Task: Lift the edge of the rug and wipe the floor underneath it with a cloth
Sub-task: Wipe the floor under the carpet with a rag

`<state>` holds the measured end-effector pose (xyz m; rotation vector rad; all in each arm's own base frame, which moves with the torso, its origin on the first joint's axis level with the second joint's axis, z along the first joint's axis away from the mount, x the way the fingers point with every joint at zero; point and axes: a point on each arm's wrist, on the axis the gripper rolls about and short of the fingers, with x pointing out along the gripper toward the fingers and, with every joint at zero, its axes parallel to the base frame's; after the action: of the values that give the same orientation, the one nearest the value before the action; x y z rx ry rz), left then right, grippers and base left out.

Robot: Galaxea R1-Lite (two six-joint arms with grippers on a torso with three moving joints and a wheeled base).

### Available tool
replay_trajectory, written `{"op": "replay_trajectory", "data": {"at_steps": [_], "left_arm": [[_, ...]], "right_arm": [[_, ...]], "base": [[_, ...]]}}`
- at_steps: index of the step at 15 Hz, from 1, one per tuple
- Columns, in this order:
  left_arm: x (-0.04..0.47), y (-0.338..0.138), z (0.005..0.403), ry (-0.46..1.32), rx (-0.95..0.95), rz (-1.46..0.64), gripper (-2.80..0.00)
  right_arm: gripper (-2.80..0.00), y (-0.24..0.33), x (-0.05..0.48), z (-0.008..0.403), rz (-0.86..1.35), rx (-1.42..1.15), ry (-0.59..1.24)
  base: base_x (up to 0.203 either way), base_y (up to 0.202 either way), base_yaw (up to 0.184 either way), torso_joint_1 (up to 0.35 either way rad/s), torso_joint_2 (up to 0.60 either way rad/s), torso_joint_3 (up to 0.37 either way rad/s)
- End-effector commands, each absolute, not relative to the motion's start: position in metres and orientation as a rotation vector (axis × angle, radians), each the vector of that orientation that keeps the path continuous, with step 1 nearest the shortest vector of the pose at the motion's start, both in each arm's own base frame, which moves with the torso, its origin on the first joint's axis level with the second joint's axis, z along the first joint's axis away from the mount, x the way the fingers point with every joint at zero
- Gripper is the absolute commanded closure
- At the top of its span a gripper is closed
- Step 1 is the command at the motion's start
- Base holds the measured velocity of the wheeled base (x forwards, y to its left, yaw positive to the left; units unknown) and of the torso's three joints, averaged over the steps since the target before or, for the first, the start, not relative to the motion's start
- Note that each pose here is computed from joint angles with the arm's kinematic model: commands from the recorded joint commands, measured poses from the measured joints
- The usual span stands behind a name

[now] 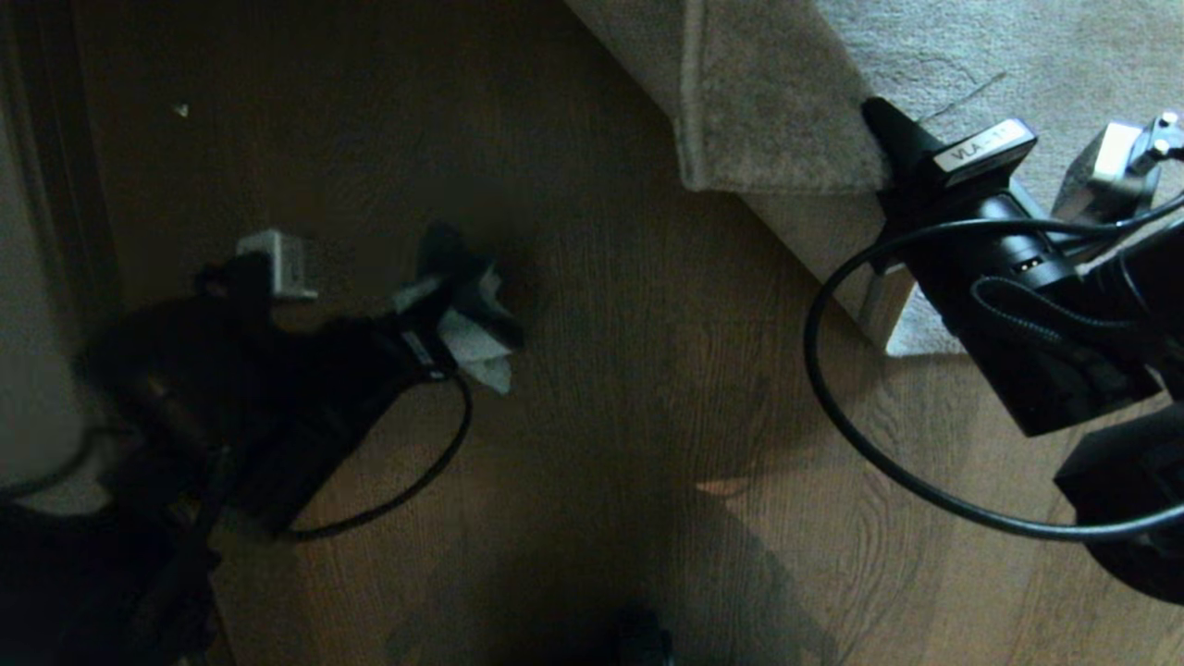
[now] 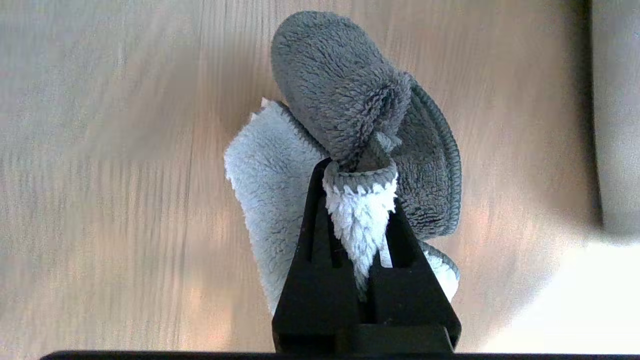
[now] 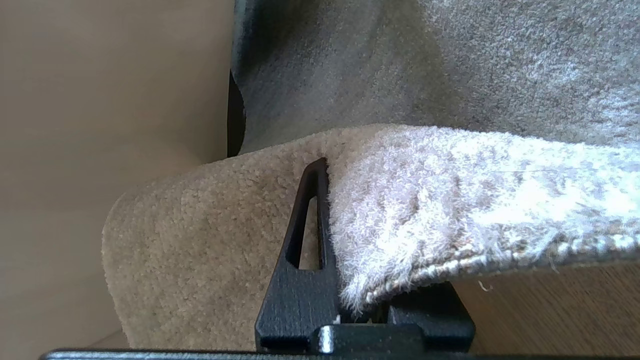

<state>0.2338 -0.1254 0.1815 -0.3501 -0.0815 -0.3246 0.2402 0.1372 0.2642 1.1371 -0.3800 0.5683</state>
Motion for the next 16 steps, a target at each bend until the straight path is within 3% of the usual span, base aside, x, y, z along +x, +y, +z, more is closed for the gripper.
{"op": "replay_trajectory", "data": {"at_steps": [1,8,16], "left_arm": [[0.204,-0.126,0.174,-0.038,-0.342,-0.381,0.00],[0.187,-0.205,0.135,0.127,-0.246,-0.677,0.00],[0.232,-0.281,0.133,0.040,-0.300,-0.732,0.00]], "right_arm": [[0.00,0.135,0.238,0.269,0.586,1.155,-0.428],[0.00,0.127,0.240,0.270,0.565,1.148,-0.447],[0.00,0.117,0.245,0.269,0.526,1.135,-0.464]], "base": [[0.000,0.000,0.000,0.000,0.00,0.000],[0.000,0.000,0.000,0.000,0.00,0.000],[0.000,0.000,0.000,0.000,0.00,0.000]]}}
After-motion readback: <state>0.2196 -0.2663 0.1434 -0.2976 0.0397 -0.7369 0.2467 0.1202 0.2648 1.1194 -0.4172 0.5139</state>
